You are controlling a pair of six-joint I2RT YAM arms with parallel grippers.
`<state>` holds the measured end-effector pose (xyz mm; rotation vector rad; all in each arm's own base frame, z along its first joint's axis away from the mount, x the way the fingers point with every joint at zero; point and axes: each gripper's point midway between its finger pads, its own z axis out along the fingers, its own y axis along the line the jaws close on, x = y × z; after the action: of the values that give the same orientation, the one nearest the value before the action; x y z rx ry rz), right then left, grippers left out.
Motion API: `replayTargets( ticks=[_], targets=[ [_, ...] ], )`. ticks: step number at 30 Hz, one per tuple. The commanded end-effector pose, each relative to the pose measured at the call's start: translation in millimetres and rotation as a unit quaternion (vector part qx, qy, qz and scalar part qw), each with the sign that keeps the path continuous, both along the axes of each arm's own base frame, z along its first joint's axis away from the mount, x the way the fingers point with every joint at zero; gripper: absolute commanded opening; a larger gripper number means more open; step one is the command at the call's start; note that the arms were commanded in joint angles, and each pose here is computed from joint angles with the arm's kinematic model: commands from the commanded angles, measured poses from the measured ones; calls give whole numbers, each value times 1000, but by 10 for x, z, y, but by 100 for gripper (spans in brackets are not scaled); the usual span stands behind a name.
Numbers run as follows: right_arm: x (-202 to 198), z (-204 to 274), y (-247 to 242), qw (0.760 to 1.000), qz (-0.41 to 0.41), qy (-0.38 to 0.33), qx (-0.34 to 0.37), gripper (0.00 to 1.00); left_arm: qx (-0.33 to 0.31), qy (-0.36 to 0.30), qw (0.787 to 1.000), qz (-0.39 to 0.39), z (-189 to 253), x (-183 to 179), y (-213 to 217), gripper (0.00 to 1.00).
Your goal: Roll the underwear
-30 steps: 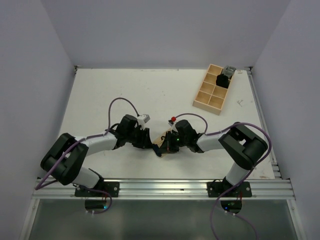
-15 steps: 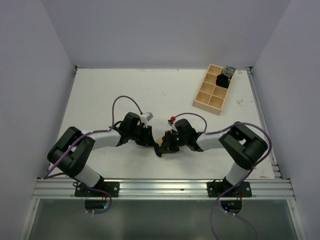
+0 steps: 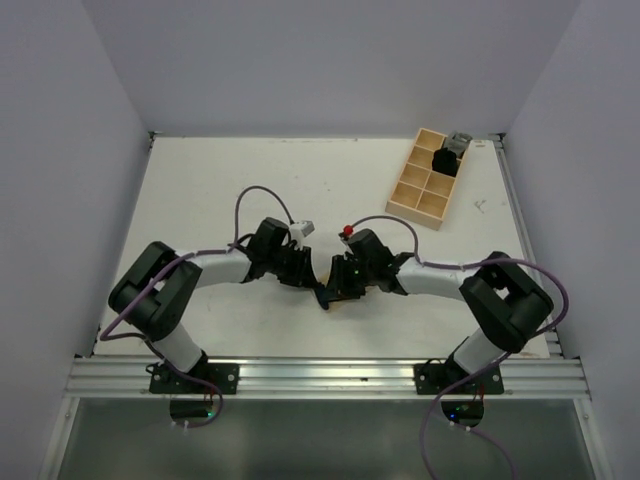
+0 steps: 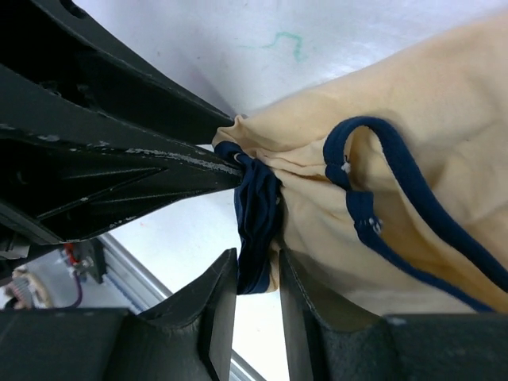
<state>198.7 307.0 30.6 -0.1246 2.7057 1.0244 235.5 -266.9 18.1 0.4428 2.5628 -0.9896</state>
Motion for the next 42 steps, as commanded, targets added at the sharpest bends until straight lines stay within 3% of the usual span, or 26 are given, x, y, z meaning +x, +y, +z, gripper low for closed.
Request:
replayTargets(
  ticks=[1,11,18,26,42],
  targets=[
    [126,173,-142,998,-10,-47,-44,32,73,31,997,-2,-313,-130,181,33],
    [89,557,-119,982,12,-171,-83,28,100,49,994,-5,-400,-139,125,31],
    [18,555,-35,964,45,-233,-120,27,107,59,993,-5,-414,-142,123,31],
    [-9,340,7,943,90,-266,-179,27,113,65,991,-6,-434,-151,133,30],
    [-156,343,186,930,115,-293,-189,27,122,76,990,-1,-470,-152,145,29]
  ],
)
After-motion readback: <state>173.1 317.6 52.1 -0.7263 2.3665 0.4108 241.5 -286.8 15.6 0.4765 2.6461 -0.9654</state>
